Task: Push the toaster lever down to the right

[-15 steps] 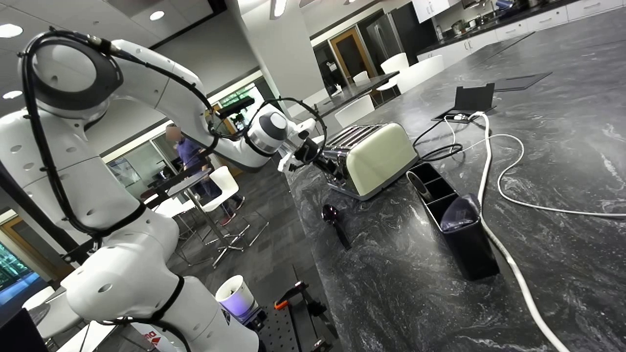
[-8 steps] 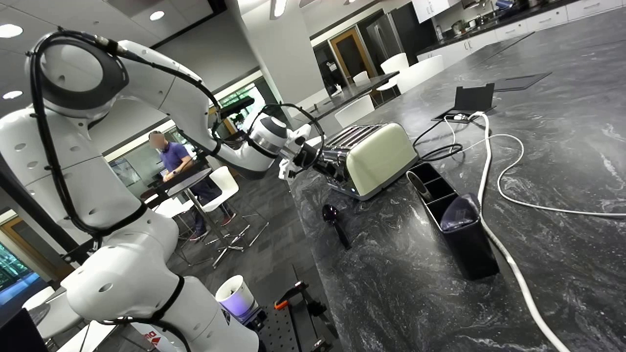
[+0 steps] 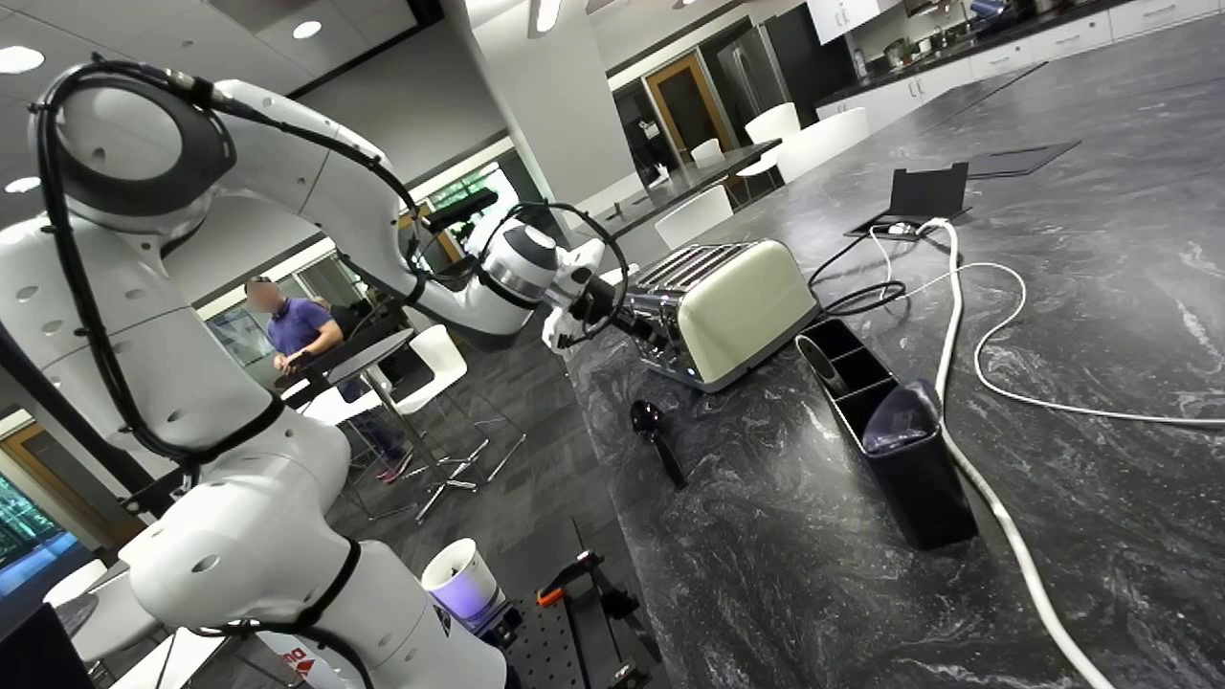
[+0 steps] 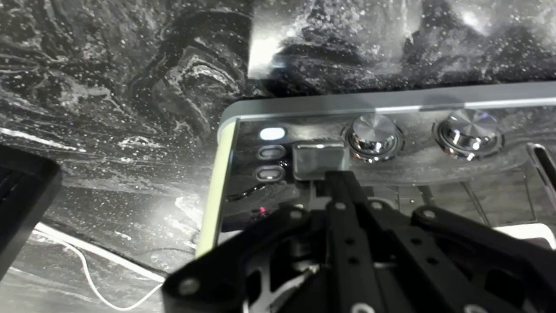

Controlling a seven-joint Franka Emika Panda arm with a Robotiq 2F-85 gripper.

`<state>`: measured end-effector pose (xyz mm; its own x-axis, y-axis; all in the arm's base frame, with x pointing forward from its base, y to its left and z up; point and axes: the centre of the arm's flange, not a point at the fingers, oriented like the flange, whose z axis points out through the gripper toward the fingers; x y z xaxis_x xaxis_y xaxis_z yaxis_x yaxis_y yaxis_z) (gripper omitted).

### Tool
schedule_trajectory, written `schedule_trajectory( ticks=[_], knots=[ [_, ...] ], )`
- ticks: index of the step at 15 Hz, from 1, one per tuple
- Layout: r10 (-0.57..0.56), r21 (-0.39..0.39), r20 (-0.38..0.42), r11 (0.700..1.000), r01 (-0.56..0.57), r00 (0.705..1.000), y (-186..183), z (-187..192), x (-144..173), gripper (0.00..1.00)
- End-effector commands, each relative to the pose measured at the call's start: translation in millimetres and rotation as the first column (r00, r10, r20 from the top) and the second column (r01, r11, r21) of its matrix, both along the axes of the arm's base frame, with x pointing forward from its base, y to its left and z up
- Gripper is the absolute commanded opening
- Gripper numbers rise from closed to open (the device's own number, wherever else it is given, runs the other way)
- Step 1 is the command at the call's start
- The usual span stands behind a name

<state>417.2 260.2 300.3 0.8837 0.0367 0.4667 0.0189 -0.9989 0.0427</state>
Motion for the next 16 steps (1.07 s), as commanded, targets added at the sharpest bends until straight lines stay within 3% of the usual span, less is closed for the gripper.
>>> schedule_trajectory(
  ticks=[1,3,8,16],
  knots=[
    [-0.038,0.125,0.026,0.992,0.034,0.999,-23,61,-22,0.00],
    [-0.038,0.193,0.036,0.981,0.030,0.999,-33,89,-30,0.00],
    [-0.019,0.198,0.029,0.980,0.013,0.999,-39,133,-60,0.00],
    [-0.044,0.102,-0.001,0.994,0.044,0.999,-88,217,-108,0.00]
  ],
)
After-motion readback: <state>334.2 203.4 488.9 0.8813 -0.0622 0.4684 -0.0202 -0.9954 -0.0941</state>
